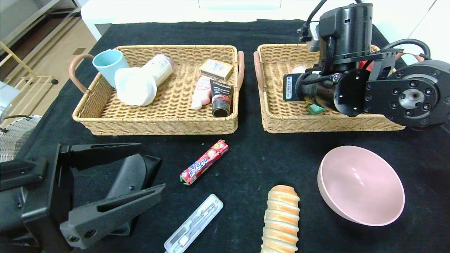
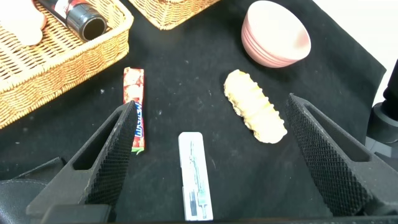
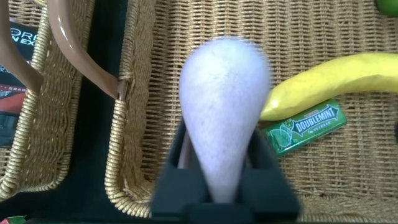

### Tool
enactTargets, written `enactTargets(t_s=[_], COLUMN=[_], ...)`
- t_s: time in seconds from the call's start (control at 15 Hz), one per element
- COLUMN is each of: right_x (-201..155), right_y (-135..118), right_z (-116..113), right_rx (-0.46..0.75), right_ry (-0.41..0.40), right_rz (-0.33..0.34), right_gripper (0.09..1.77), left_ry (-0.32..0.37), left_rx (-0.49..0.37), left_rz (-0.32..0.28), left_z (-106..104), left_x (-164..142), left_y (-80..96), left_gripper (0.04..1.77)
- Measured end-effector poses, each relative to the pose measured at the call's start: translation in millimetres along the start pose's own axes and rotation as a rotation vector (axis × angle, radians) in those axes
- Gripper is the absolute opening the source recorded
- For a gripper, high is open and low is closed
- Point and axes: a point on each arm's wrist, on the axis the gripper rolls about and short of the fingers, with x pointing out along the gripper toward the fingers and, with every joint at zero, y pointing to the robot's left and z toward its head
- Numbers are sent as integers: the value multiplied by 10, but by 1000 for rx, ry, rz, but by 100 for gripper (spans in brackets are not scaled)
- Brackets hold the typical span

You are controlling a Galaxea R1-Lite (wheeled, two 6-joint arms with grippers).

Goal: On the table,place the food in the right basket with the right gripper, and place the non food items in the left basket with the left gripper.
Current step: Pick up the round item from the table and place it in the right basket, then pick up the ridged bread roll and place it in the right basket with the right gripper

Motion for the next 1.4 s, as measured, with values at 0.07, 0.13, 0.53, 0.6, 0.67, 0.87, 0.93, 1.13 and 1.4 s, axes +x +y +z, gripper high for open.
enactTargets(t_s=[0.07, 0.13, 0.53, 0.6, 0.67, 0.87, 0.93, 1.13, 1.4], right_x=[3, 2, -10, -11, -12, -26, -46, -236, -654], right_y=[2, 1, 6, 6, 8, 17, 26, 57, 144], right_z=[1, 3, 9, 9, 8, 8, 12, -16, -47], right_rx=[0, 0, -2, -1, -2, -4, -6, -54, 14], right_ry=[0, 1, 0, 1, 1, 3, 4, 83, 204], right_rz=[0, -1, 1, 1, 2, 5, 8, 28, 81], right_gripper=[57, 70, 124, 130, 134, 146, 149, 156, 162], left_ry=[0, -1, 0, 0, 1, 1, 1, 2, 6], left_rx=[0, 0, 0, 0, 0, 0, 0, -1, -3], left_rz=[0, 0, -1, -1, -1, -1, -2, -1, -2], left_z=[0, 1, 1, 1, -1, -1, -1, -3, -9], left_x=[-1, -2, 0, 0, 0, 0, 2, 3, 8], left_y=[0, -1, -1, -1, -1, -1, -1, 0, 1], left_gripper=[172, 172, 172, 172, 172, 172, 172, 172, 172])
